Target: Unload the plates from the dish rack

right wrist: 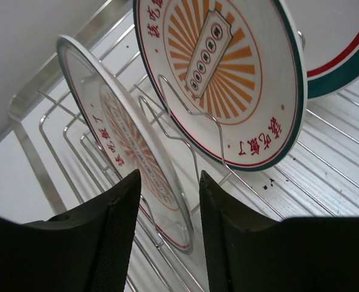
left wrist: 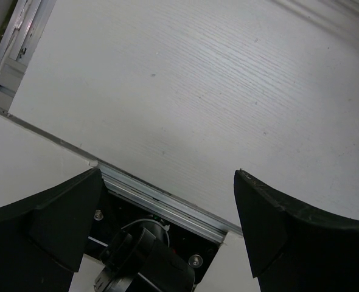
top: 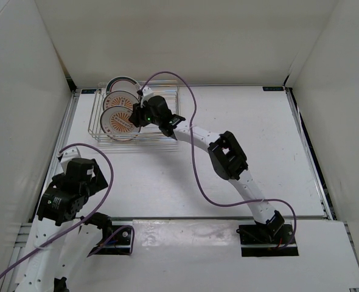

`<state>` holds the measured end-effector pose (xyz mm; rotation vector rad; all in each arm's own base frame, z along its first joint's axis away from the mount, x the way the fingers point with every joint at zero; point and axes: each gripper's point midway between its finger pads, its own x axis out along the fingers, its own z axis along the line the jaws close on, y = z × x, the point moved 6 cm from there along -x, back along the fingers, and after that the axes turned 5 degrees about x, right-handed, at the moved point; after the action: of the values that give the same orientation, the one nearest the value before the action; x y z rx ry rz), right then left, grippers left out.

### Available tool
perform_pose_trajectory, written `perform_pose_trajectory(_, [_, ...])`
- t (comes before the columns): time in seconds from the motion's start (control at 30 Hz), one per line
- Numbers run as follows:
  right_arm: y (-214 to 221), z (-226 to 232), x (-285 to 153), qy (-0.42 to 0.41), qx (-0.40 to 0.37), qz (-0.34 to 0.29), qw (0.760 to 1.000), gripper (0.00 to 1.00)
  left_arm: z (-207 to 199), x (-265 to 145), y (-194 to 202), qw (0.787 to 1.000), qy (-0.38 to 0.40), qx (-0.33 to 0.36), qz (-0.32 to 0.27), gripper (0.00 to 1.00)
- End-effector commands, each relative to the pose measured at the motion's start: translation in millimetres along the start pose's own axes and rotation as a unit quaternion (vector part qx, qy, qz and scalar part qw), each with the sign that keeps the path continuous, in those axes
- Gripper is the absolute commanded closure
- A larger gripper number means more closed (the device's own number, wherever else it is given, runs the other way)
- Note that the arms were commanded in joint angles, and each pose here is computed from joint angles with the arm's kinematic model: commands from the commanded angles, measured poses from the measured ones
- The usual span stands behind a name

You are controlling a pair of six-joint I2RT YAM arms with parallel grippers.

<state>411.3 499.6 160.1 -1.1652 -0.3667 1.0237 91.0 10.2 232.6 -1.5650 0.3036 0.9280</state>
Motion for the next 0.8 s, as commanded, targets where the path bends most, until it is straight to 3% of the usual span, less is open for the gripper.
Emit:
perform_pose_trajectory(0.0, [-9,8,6,-0.016,0.005,-0.019,1.000,0.55,38,-18,46,0.988,-0.077,0.065,0.116,0.00])
perform_pose_trajectory(0.27, [-13,17,0,-0.029,0.001,-0.023,0.999,0.70,40,-18,48,0.986,-0.088,0.064,0.123,0.00])
perform_pose_trajectory(0.5, [-33,27,-8,-0.043,-0.013,-0.046,0.998,0.93,38,-14,54,0.985,-0.080,0.073,0.135,0.00])
perform_pose_trajectory(0.63, [-56,35,-16,-0.040,-0.028,-0.067,0.997,1.00,35,-11,64,0.986,-0.052,0.074,0.138,0.00])
perform_pose_trajectory(0.77, [-78,42,-27,-0.038,-0.041,-0.090,0.994,1.00,38,-10,74,0.991,-0.030,0.060,0.113,0.00])
